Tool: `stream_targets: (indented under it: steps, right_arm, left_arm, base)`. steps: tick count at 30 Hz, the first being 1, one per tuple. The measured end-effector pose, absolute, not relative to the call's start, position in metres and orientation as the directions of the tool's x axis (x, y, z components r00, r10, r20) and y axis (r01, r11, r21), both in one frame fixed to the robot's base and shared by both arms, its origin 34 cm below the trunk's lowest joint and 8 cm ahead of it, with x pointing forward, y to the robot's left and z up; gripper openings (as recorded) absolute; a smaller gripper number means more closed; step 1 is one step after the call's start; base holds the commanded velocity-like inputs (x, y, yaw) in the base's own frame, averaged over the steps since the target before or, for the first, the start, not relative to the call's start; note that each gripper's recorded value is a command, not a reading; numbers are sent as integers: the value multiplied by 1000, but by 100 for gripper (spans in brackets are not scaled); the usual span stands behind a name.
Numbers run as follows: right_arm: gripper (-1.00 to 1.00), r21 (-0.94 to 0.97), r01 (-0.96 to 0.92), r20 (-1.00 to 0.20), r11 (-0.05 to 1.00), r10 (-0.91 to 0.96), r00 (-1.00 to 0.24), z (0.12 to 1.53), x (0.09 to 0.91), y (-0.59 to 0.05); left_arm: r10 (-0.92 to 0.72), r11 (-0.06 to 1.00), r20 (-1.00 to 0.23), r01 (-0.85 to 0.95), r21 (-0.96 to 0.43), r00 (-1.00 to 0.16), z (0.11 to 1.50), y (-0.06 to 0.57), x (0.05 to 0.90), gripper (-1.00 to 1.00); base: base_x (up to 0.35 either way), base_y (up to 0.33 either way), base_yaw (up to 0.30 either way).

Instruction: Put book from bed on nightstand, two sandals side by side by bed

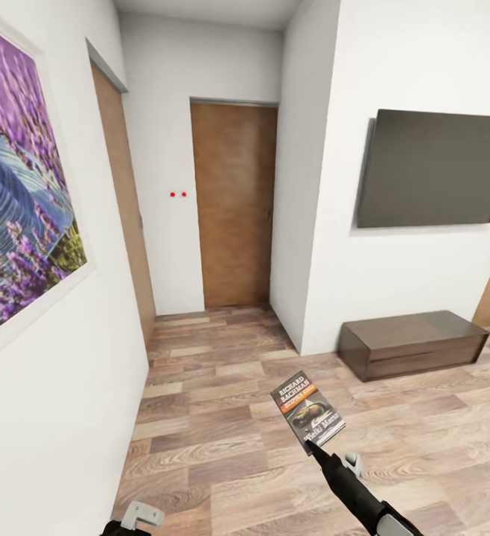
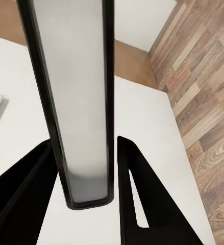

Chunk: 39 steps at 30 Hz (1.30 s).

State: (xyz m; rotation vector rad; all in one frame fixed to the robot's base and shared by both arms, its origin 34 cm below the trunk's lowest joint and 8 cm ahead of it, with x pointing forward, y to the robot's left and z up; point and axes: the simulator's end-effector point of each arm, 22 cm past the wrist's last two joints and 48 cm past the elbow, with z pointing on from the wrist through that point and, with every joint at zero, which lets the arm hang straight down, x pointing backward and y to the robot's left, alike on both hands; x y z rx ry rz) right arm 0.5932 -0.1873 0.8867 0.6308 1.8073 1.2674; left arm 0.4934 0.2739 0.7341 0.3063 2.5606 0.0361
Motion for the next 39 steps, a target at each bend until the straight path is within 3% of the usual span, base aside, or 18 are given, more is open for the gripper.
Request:
stream_targets:
  steps: [39]
  right_arm:
    - [-100,928,-53,-337,368,773,-538,886,593,-187]
  left_arm:
    - [225,974,-526,210,89,-820,734,274,493,100]
  base:
    - [120,0,-272]
